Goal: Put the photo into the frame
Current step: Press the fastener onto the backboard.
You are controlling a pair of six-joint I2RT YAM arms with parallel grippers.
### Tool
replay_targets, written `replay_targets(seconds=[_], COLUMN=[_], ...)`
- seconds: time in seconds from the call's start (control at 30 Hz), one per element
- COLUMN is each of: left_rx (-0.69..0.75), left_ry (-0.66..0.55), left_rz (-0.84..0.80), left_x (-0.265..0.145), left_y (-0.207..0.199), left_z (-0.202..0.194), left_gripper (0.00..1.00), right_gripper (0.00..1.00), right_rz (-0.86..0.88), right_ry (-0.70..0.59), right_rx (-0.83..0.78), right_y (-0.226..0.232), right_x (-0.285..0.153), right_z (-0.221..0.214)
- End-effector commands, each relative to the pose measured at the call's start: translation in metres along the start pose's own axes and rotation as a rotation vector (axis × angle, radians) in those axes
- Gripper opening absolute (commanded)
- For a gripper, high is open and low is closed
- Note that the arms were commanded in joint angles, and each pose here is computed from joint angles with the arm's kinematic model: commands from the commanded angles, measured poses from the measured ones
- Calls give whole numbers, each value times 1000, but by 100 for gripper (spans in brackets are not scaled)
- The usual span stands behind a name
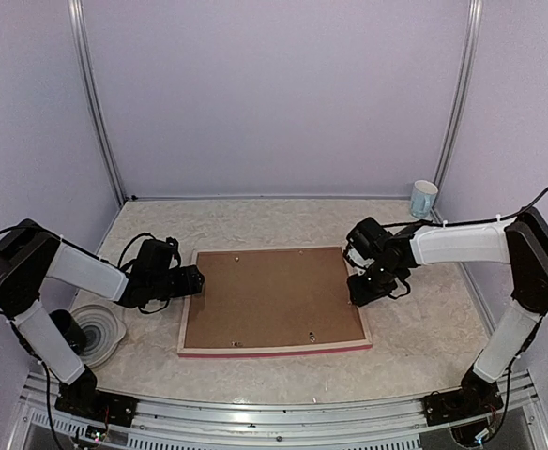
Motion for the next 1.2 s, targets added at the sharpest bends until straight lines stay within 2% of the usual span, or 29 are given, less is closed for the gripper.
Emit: replay_targets(seconds=[0.0, 0.3, 0.8, 1.17], left_rx=[-14, -14, -17, -21], left_ry=[12, 10, 12, 10], left_rz=[-2, -6, -5, 0], left_x=[-3, -4, -3, -4], left_y=[3, 2, 3, 4], left_z=[-4, -3, -4, -4], left_gripper=[78, 78, 78, 78], right_gripper=[42, 41, 29, 28], right_rz=[35, 25, 9, 0], right_ry=[-1, 3, -12, 13], right_rx=[61, 88, 107, 86], right_y=[2, 0, -11, -12], right_x=[11, 22, 22, 25], right_z=[0, -2, -2, -7])
Point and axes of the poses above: each gripper's point midway between its finger pads, its own x axis out along the fingers, its own y axis along the line the jaws close on, z = x × y, the point moved 3 cm from there along -x, back along the fingers, and after that the axes turned 11 degrees about x, right-handed, at the moved point
